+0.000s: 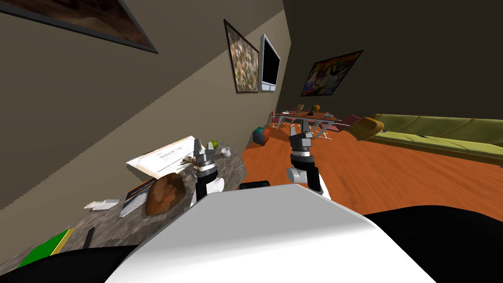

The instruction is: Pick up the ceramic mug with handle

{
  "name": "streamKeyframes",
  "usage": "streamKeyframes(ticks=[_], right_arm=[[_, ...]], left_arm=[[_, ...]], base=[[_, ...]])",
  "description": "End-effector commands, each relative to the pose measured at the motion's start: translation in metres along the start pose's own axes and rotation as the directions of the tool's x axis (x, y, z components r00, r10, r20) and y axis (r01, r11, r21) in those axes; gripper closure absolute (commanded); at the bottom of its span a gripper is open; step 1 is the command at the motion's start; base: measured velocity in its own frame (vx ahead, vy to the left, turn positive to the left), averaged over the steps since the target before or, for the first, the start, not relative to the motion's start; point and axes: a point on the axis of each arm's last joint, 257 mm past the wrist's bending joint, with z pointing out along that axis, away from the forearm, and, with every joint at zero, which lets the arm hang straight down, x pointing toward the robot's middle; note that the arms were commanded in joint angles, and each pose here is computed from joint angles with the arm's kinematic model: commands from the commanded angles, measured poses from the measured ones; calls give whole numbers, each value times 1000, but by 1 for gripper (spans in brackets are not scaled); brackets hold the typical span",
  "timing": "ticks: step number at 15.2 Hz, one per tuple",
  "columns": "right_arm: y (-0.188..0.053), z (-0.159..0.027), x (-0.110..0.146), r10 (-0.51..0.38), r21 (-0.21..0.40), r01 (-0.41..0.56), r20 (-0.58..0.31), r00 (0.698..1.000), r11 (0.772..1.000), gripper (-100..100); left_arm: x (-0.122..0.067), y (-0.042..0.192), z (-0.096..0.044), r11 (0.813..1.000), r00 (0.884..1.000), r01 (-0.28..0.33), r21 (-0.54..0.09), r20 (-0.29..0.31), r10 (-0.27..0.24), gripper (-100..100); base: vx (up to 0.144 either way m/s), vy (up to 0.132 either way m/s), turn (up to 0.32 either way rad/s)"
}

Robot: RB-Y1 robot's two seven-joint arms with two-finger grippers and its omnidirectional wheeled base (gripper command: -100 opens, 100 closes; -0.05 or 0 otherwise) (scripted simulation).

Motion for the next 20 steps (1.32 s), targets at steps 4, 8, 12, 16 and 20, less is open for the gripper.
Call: streamKeyframes(ticks=[4, 8, 12, 16, 20], right_arm=[[0, 0, 0, 0, 0, 0, 0, 1000, 1000, 0], [0, 0, 0, 0, 0, 0, 0, 1000, 1000, 0], [0, 0, 0, 0, 0, 0, 0, 1000, 1000, 0], [0, 0, 0, 0, 0, 0, 0, 1000, 1000, 0], [0, 0, 0, 0, 0, 0, 0, 1000, 1000, 0]], left_arm=[[5, 11, -2, 999, 997, -26, -39, -78, 23, -100], [5, 28, -4, 994, 990, -47, -95, -137, 34, -100], [2, 50, -8, 983, 982, -70, -172, -187, 37, -100], [-5, 76, -13, 959, 973, -95, -265, -229, 33, -100], [-16, 101, -19, 926, 965, -120, -357, -260, 25, -100]], base=[[5, -10, 0], [10, -15, -1], [12, -24, -1], [20, -30, -1], [17, -28, -1]])
